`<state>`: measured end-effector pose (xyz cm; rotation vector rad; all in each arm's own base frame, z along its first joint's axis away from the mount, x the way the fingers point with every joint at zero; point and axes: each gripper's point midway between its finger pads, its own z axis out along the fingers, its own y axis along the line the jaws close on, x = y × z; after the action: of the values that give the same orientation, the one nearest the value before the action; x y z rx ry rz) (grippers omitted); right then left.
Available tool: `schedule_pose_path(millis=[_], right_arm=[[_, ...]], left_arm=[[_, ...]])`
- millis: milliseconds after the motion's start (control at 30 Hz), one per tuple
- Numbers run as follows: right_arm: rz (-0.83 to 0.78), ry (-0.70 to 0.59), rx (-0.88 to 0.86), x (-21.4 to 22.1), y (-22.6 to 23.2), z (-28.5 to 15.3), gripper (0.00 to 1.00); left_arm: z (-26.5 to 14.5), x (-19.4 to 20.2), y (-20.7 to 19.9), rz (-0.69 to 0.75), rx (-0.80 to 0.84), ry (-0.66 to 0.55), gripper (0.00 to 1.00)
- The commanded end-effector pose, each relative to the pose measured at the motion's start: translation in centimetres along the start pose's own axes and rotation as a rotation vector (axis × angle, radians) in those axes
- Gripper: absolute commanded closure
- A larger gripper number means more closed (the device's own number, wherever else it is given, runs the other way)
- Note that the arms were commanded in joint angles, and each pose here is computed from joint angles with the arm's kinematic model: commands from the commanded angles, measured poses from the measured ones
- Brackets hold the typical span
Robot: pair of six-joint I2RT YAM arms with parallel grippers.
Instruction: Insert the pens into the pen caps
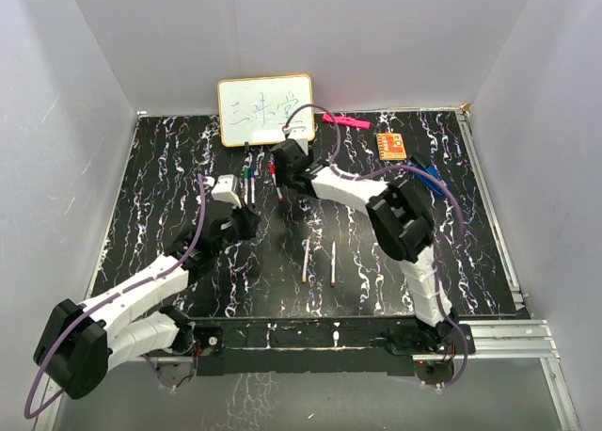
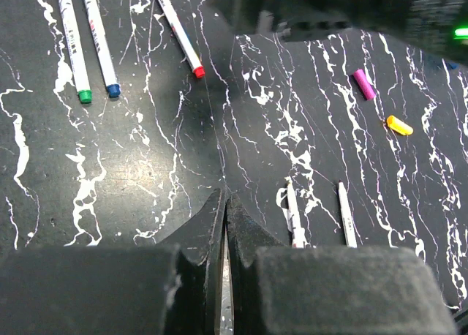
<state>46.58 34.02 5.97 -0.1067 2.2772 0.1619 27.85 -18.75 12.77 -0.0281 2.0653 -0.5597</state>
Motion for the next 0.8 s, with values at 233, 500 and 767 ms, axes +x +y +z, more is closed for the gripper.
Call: schedule_pose_path(millis=[233, 500, 767], right_arm=[[0.124, -0.440, -0.020, -11.2, -5.0, -14.3, 0.07], [0.179, -0.628, -0.051, -12.8, -9.3, -20.6, 0.02], [0.288, -0.542, -0.030, -10.2, -13.1, -20.0, 0.02]], left_arm=[[-0.3, 0.8, -2.3, 0.042, 0.117, 0.080, 1.00], [0.2, 4.9, -4.2, 0.113, 0.201, 0.224, 1.00], [1.0, 8.6, -6.8, 0.198, 0.231, 0.338, 0.81]])
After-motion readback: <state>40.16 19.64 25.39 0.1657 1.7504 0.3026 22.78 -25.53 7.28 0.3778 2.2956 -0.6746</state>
